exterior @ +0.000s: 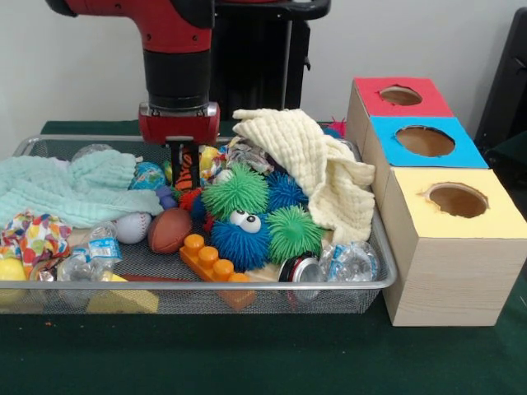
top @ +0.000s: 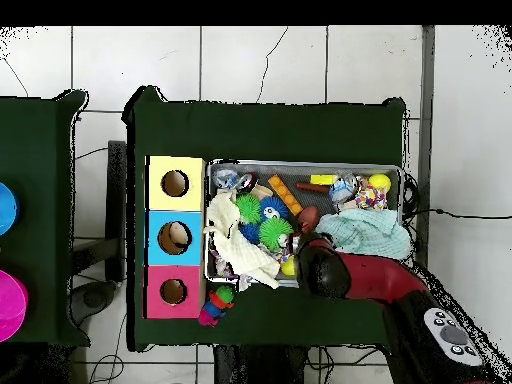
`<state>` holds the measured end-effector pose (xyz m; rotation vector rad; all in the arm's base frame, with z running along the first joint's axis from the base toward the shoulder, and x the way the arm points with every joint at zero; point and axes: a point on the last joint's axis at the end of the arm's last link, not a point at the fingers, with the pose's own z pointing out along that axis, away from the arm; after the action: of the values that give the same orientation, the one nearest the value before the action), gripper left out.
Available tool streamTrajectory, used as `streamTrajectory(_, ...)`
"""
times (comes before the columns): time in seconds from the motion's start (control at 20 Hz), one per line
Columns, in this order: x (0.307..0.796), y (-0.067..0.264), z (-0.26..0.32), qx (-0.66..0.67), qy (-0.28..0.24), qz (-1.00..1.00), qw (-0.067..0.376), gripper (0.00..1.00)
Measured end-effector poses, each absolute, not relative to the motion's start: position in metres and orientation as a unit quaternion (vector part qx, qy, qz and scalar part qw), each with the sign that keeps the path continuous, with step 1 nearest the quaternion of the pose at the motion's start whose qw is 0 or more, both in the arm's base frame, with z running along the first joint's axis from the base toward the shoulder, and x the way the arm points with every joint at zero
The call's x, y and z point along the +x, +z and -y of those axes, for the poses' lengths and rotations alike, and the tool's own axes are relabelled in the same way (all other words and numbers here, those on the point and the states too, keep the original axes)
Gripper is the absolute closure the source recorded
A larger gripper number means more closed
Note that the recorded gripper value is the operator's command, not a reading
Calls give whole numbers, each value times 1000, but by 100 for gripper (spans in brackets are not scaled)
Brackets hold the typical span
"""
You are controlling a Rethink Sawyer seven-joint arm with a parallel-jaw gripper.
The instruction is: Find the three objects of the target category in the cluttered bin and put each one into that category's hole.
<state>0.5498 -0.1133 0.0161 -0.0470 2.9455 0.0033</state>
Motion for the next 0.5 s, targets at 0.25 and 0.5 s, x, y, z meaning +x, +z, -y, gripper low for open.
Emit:
streamTrajectory(0.25, 569, 44, 109, -13, 17, -992, 126, 100)
streamTrajectory(0.5, 587, 68, 90, -13, 43, -988, 150, 100)
